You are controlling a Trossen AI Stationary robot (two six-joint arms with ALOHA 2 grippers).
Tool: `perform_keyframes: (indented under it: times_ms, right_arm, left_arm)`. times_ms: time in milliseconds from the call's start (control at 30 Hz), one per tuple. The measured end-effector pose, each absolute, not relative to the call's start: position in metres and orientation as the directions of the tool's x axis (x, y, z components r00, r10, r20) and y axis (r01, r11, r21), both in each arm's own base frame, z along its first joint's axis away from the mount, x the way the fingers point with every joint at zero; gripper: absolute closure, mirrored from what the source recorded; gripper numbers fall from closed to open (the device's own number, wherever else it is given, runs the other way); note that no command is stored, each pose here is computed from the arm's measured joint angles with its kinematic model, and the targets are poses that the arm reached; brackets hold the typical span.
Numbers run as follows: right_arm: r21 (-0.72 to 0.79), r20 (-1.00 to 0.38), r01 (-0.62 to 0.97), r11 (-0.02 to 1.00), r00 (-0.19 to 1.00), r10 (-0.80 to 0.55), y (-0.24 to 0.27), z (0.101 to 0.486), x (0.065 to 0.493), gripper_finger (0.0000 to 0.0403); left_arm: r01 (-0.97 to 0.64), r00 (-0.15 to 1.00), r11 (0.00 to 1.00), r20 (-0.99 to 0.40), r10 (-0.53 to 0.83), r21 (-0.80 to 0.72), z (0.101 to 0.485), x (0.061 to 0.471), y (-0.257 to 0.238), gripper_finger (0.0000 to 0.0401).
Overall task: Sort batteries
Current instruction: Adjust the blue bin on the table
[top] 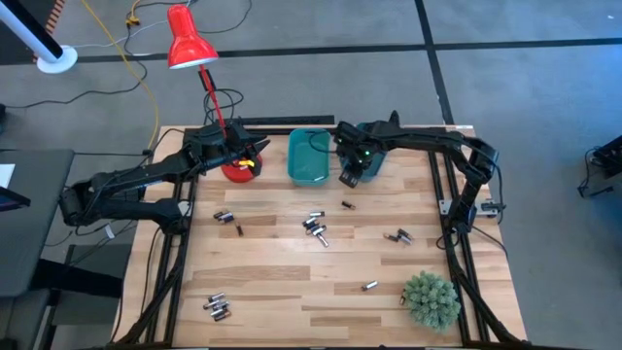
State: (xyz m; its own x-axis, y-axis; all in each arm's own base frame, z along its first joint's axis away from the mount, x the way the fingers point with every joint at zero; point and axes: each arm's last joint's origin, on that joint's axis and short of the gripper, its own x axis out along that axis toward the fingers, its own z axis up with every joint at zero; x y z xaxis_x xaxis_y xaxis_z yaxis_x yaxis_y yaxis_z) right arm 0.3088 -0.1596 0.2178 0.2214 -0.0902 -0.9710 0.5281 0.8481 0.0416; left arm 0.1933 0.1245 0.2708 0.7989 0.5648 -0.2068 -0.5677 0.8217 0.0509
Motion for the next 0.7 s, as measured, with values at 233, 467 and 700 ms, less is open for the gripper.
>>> perform_keyframes:
  times_ms: [233, 467, 700]
  right_arm:
    - [0.021, -0.969, 0.466, 0.884, 0.228, -0.097, -0.156, 0.218, 0.311, 0.0248]
    - [0.015, -0.992, 0.432, 0.902, 0.122, -0.042, -0.152, 0.192, 0.318, 0.0325]
    - [-0.021, -0.996, 0.36, 0.933, 0.07, -0.049, -0.14, 0.182, 0.325, 0.0394]
  left_arm:
    - [-0.567, 0.799, 0.822, -0.207, 0.565, 0.053, 0.271, 0.193, 0.125, 0.0324]
    - [-0.568, 0.799, 0.822, -0.207, 0.565, 0.051, 0.271, 0.193, 0.124, 0.0324]
    - [-0.566, 0.801, 0.824, -0.209, 0.561, 0.043, 0.271, 0.194, 0.124, 0.0324]
